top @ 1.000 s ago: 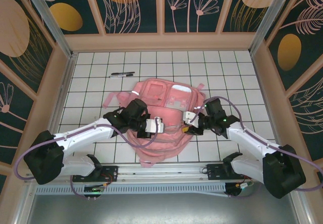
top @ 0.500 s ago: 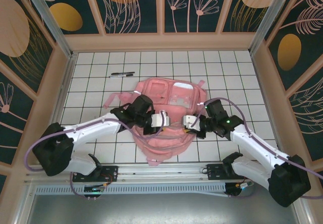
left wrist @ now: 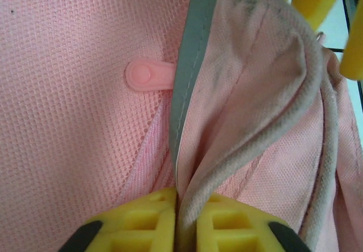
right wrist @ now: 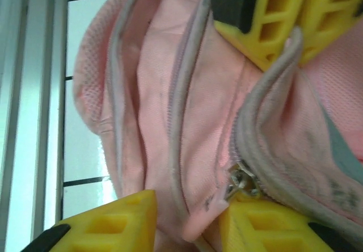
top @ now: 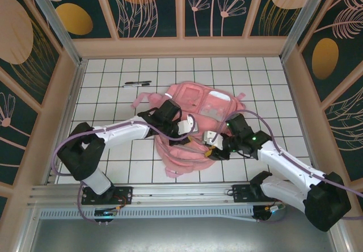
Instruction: Pack books, pencil case, and school supplies into a backpack
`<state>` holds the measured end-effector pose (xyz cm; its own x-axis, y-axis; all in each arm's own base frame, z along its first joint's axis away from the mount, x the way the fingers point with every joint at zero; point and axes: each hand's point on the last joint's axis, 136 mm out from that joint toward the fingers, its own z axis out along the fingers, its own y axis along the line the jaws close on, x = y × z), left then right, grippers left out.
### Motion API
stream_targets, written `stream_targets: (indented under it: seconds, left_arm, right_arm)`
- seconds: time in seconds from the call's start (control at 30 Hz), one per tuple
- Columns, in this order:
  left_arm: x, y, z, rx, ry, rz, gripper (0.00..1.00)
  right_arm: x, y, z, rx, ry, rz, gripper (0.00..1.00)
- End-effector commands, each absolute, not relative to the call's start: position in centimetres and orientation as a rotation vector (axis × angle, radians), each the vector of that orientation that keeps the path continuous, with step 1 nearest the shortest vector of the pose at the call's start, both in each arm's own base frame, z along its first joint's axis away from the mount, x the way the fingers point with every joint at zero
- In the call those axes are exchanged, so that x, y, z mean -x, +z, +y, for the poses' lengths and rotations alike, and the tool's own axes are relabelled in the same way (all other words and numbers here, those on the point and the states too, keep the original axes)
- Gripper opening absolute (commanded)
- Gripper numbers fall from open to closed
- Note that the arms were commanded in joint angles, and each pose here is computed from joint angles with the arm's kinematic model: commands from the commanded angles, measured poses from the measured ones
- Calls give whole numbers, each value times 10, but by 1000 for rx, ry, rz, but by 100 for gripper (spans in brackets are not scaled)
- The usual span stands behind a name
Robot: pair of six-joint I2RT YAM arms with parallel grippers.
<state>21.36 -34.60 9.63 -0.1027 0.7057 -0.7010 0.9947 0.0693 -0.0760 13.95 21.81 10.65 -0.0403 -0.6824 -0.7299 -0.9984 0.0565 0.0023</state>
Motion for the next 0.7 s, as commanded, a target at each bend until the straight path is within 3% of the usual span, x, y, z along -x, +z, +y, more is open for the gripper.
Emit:
stream_targets:
  seconds: [0.0, 0.3, 0.43, 0.67]
  left_arm:
    - [-228, 159, -379, -1562, -821, 1603, 26]
    - [-219, 170, -357, -1375, -989, 1769, 44]
    - [-202, 168, -345, -1277, -1094, 1886, 49]
    - [-179, 166, -347, -1147, -1075, 2020, 56]
  right_arm:
    - [-100, 141, 240, 1814, 960, 1461, 34]
    - [-98, 158, 227, 1870, 800, 1335, 35]
    - [-126, 166, 205, 1843, 551, 1372, 35]
    - [-170, 147, 162, 1875, 149, 1425, 48]
